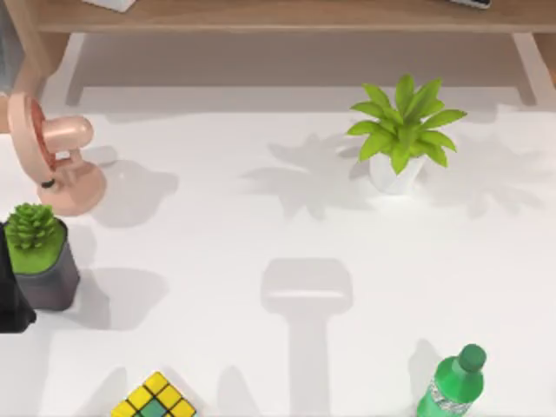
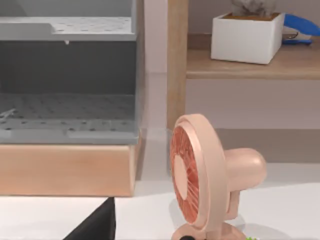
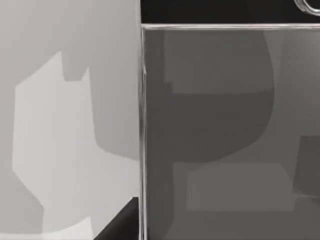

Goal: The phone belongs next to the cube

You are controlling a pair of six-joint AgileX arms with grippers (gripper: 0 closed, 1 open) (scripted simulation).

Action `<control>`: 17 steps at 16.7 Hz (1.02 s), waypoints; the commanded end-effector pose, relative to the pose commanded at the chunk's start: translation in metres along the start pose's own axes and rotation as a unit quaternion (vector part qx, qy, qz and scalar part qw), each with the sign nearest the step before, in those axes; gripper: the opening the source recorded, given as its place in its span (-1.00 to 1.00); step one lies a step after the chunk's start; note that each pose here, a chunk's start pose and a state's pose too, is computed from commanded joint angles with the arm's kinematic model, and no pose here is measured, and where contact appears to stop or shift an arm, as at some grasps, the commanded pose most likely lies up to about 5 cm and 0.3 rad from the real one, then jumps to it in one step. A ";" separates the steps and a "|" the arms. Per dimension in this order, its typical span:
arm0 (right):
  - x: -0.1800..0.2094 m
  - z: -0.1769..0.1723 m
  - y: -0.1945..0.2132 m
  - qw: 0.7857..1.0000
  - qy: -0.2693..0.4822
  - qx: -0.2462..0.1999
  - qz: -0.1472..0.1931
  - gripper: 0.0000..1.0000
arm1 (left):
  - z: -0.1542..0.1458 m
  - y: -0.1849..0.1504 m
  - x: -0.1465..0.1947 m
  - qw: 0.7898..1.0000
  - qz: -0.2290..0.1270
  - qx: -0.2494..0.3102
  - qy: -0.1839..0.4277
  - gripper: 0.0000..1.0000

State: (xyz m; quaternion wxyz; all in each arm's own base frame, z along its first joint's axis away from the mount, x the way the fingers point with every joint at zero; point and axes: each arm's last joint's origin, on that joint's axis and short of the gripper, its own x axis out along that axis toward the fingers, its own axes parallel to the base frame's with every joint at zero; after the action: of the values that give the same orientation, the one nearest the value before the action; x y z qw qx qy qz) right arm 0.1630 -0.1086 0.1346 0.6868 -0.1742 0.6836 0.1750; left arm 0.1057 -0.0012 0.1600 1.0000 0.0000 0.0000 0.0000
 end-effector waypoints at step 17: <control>-0.115 0.134 -0.005 0.970 -0.197 -0.004 -0.144 -1.00 | 0.000 0.000 0.000 1.000 0.000 0.000 0.000 1.00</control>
State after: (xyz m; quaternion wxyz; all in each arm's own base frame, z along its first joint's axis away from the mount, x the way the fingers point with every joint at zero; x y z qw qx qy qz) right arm 0.2828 -0.0494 0.2498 0.8251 -0.2355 0.5021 0.1078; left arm 0.1057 -0.0012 0.1600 1.0000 0.0000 0.0000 0.0000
